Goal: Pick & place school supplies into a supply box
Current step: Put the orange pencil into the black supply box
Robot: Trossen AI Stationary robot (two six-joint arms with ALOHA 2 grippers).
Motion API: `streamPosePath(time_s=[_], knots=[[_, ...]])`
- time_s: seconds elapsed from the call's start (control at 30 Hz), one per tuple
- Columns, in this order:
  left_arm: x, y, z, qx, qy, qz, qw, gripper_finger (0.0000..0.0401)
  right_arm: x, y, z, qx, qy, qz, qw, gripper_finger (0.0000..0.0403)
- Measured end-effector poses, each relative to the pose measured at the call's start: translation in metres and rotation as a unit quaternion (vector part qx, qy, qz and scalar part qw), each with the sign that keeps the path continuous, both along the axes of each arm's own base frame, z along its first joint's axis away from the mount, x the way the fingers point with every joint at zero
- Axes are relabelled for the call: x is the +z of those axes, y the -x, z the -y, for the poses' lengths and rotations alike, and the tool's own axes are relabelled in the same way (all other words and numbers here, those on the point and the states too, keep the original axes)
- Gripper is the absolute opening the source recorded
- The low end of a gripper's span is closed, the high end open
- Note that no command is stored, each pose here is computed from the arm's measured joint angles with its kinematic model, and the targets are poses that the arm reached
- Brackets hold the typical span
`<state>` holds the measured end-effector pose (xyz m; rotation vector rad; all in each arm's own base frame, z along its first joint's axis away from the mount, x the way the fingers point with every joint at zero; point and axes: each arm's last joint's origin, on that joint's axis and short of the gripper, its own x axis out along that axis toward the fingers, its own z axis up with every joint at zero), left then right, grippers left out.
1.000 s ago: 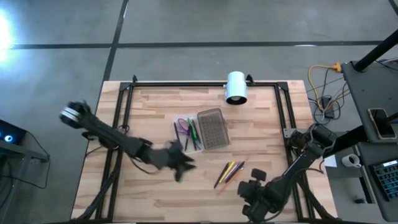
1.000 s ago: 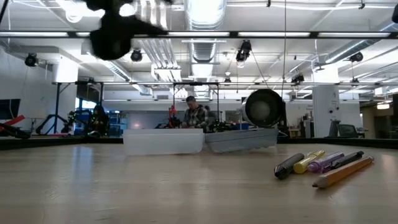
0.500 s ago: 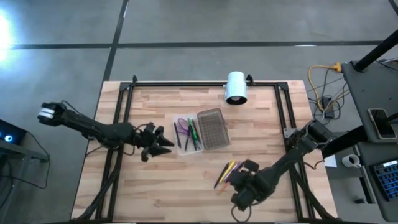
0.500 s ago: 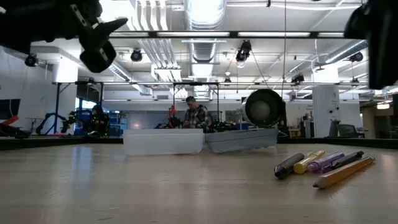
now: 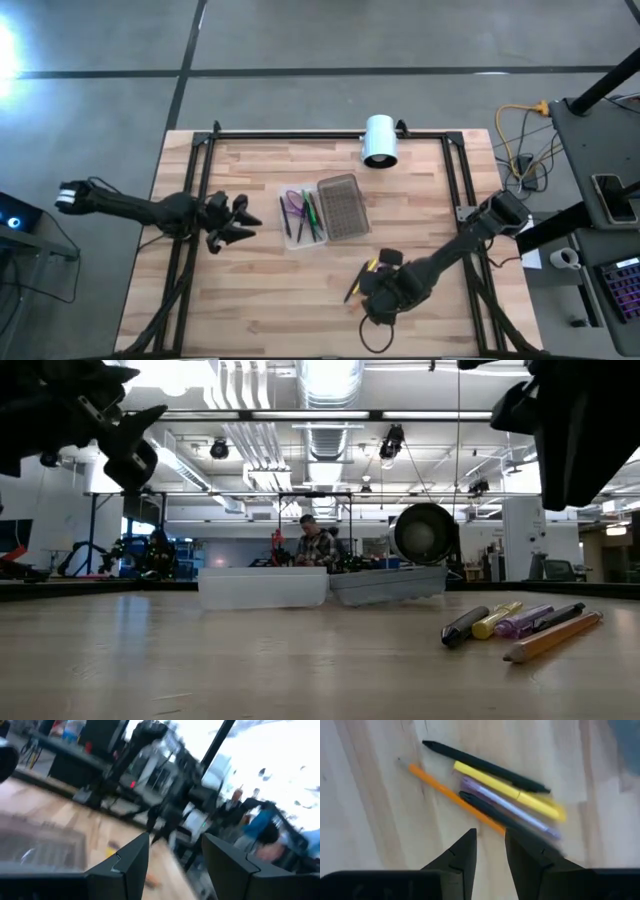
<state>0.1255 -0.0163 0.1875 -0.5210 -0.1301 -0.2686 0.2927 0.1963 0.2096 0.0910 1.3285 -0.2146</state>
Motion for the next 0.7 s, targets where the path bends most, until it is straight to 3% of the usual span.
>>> streamPosePath(time_s=[0.17, 0.37, 0.7], knots=[[0.002, 0.002, 0.000, 0.007, -0.062, -0.051, 0.997, 0.0169, -0.001, 0.004, 0.001, 0.110, 0.013, -0.040, 0.993, 0.0093], [-0.006, 0.004, 0.000, 0.006, -0.084, -0.088, 0.993, 0.0169, -0.005, 0.010, 0.001, 0.222, -0.014, -0.093, 0.970, 0.0093], [-0.030, 0.005, 0.000, 0.002, -0.089, -0.142, 0.986, 0.0169, -0.019, 0.005, 0.002, 0.233, -0.003, -0.109, 0.966, 0.0093]])
